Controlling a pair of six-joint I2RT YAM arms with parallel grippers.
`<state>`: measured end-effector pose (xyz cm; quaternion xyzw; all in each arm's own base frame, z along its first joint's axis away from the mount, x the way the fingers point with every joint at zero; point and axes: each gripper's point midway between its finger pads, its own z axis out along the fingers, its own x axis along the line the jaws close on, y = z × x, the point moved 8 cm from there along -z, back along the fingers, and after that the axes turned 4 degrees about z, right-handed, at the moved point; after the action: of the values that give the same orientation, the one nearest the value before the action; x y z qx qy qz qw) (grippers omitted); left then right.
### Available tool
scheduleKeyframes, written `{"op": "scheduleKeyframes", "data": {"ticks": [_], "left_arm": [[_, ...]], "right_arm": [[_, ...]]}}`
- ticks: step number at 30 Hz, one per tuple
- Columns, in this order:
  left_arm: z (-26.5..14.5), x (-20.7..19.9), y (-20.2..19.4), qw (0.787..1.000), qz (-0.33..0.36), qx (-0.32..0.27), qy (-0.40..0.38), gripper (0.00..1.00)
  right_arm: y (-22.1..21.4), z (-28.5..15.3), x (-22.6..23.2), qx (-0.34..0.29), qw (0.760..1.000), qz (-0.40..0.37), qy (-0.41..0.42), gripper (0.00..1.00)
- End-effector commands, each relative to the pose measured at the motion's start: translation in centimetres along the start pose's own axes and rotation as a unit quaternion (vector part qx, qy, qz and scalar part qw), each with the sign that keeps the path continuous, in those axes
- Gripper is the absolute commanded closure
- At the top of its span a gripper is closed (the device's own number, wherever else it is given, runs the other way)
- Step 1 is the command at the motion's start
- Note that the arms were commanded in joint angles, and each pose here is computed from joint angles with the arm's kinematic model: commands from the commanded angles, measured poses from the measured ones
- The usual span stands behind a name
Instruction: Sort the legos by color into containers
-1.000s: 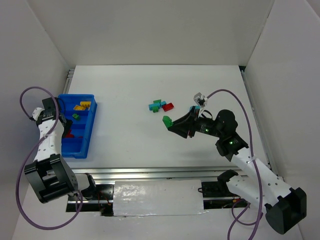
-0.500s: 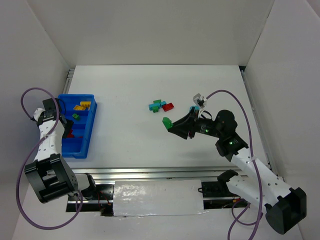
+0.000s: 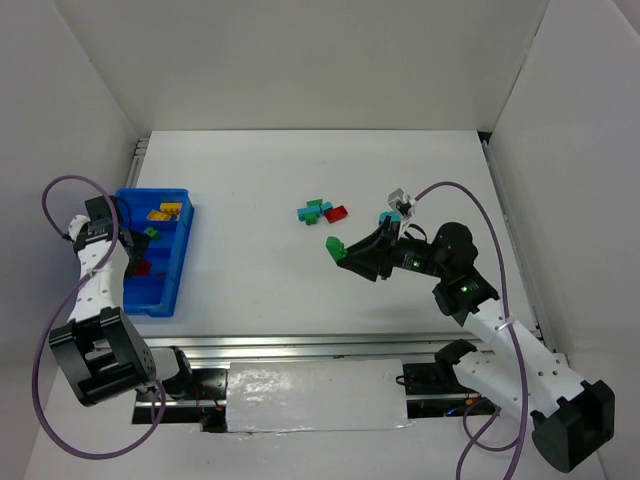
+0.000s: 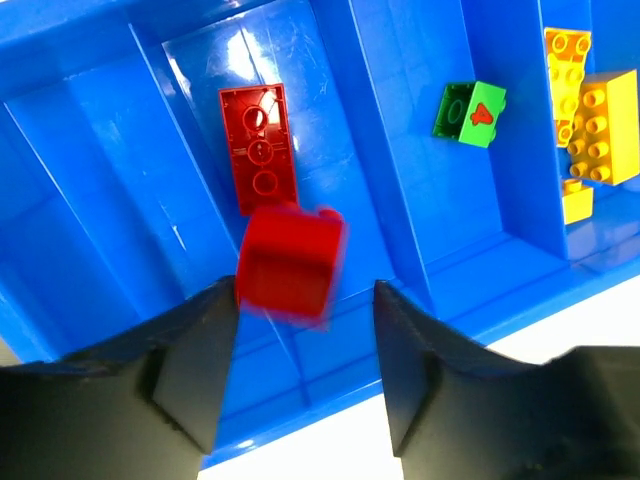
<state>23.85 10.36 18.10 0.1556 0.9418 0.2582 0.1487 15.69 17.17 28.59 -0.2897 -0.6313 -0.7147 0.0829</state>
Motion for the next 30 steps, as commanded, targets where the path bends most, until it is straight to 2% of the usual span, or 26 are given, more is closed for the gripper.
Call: {"op": "scheduleKeyframes", "data": {"ticks": [1,7,10,11,13,14,15,17,18,19,20,21,22,26,28,30], "left_arm": [[0.3,0.3,-0.1,1.0,-0.004,-0.004,0.003,0.23],[0.0,0.2,0.1,1.0,-0.008,-0.006,-0.001,0.1],[-0.9,-0.1,0.4,0.999,0.005,-0.014,-0.03,0.11],[-1.4,-0.4,0.4,0.999,0.012,-0.019,-0.049,0.11],[-3.3,-1.8,0.6,0.986,0.047,-0.036,-0.155,0.09],[-4.3,-2.7,0.4,0.975,0.07,-0.04,-0.208,0.05],[-6.8,-4.6,0.2,0.935,0.115,-0.049,-0.332,0.04],[-9.4,-6.4,-2.1,0.871,0.178,-0.03,-0.458,0.01],[-11.8,-7.4,-2.9,0.811,0.213,-0.028,-0.544,0.0],[-12.8,-7.9,-4.1,0.778,0.234,-0.016,-0.583,0.01],[-14.6,-8.6,-6.2,0.733,0.263,0.008,-0.627,0.01],[-16.7,-9.0,-7.2,0.671,0.286,0.006,-0.685,0.01],[-19.0,-9.0,-9.5,0.612,0.308,0.031,-0.728,0.01],[-24.3,-7.7,-13.7,0.453,0.341,0.022,-0.823,0.01],[-25.7,-7.4,-15.3,0.422,0.349,0.023,-0.836,0.01],[-26.1,-7.5,-16.3,0.409,0.358,0.027,-0.839,0.01]], "right_arm": [[0.4,-0.2,0.6,-0.007,1.0,-0.019,0.019,1.0],[0.3,-0.1,0.4,-0.001,1.0,-0.016,0.019,1.0],[0.2,0.0,0.1,-0.001,1.0,-0.01,0.012,1.0],[0.2,0.1,0.0,-0.001,1.0,-0.005,0.009,1.0],[0.2,0.3,-0.2,0.004,1.0,0.005,0.008,1.0],[0.3,0.4,-0.2,0.006,1.0,0.006,0.012,1.0],[0.2,0.6,-0.4,0.008,1.0,0.012,0.011,1.0],[0.3,0.9,-0.5,0.009,1.0,0.018,0.017,1.0],[0.4,1.0,-0.5,0.01,1.0,0.021,0.022,1.0],[0.4,1.0,-0.4,0.011,0.999,0.032,0.026,1.0],[0.4,1.2,-0.3,0.014,0.999,0.032,0.041,1.0],[0.4,1.4,-0.2,0.018,0.998,0.037,0.052,1.0],[0.5,1.6,0.0,0.023,0.996,0.046,0.07,1.0],[0.6,2.1,0.4,0.027,0.993,0.069,0.09,1.0],[0.8,2.3,0.6,0.024,0.993,0.076,0.091,1.0],[0.9,2.5,0.8,0.026,0.992,0.08,0.094,1.0]]}}
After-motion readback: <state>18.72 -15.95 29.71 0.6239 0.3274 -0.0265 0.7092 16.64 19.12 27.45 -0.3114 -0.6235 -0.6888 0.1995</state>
